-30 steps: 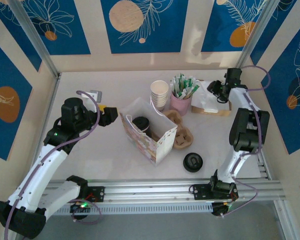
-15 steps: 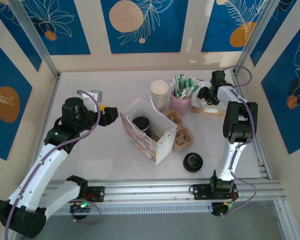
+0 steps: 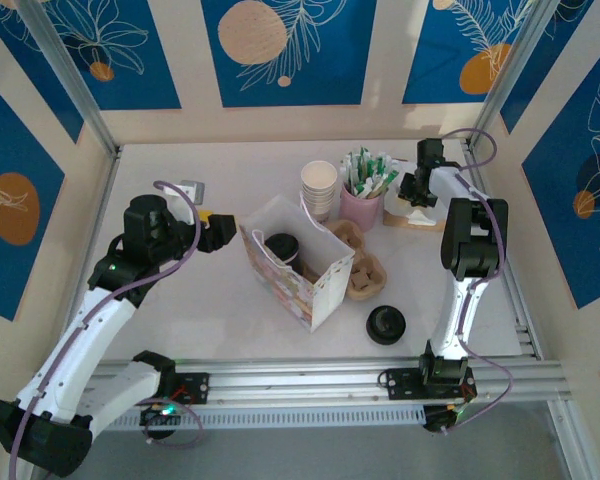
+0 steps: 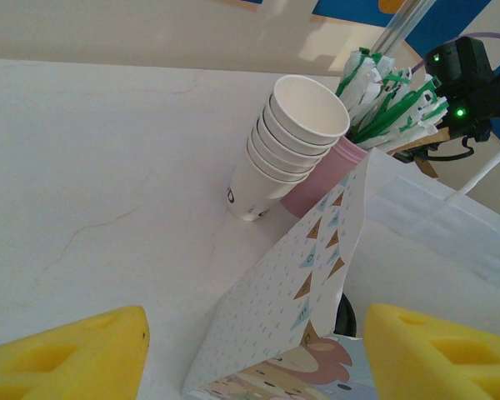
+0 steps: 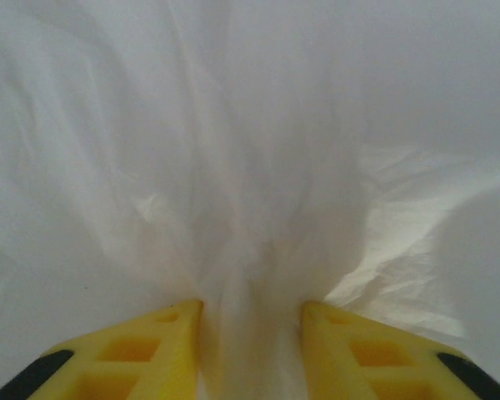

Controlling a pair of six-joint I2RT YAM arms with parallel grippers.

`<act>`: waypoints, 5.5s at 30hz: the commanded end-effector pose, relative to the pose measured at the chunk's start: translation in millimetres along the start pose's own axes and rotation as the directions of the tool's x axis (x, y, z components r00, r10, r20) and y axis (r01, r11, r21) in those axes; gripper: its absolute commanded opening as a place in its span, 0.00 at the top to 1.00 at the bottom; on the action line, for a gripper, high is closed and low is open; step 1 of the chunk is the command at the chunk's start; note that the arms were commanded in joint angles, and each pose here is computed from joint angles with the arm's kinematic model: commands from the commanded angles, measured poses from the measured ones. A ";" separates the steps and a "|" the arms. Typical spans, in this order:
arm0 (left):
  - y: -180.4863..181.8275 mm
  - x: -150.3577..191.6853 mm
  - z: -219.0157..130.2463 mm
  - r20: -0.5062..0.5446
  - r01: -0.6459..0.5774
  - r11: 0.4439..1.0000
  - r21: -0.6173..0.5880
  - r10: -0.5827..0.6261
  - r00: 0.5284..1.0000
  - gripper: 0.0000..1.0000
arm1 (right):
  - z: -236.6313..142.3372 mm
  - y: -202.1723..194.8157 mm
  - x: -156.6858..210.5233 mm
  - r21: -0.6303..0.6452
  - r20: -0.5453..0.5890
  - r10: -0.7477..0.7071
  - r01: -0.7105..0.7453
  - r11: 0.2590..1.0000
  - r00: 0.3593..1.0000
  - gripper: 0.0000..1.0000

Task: Pack the takeout coffee

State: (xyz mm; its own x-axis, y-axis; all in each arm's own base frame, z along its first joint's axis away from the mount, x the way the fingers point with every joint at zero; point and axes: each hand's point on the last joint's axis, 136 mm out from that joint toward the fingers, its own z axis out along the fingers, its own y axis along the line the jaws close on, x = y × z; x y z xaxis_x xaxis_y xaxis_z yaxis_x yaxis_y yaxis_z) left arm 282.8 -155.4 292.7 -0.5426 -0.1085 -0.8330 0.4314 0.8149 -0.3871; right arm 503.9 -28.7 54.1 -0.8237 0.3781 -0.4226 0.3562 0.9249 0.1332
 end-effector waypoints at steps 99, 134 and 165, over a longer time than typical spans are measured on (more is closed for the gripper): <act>-0.2 3.0 3.7 -0.016 0.014 1.000 0.016 -0.014 1.000 0.32 | -324.8 220.5 277.7 -0.506 0.205 -0.478 0.510 0.695 0.854 1.00; 1.0 3.9 4.2 -0.019 0.015 1.000 0.010 -0.015 1.000 0.32 | -339.9 239.4 262.6 -0.454 0.309 -0.568 0.643 0.617 0.763 0.59; 2.1 3.9 4.3 -0.020 0.012 1.000 0.004 -0.012 1.000 0.32 | -397.0 226.9 210.4 -0.428 0.556 -0.441 0.698 0.573 0.704 0.47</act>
State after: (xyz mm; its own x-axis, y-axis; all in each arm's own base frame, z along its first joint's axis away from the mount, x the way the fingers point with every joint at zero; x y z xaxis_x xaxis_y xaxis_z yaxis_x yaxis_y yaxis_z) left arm 285.6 -156.4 286.8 -0.5601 -0.1062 -0.8216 0.4217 0.8171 -0.3931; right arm 238.1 281.1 336.8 -0.5570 -0.1633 -0.8143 -0.5289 0.8256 0.1963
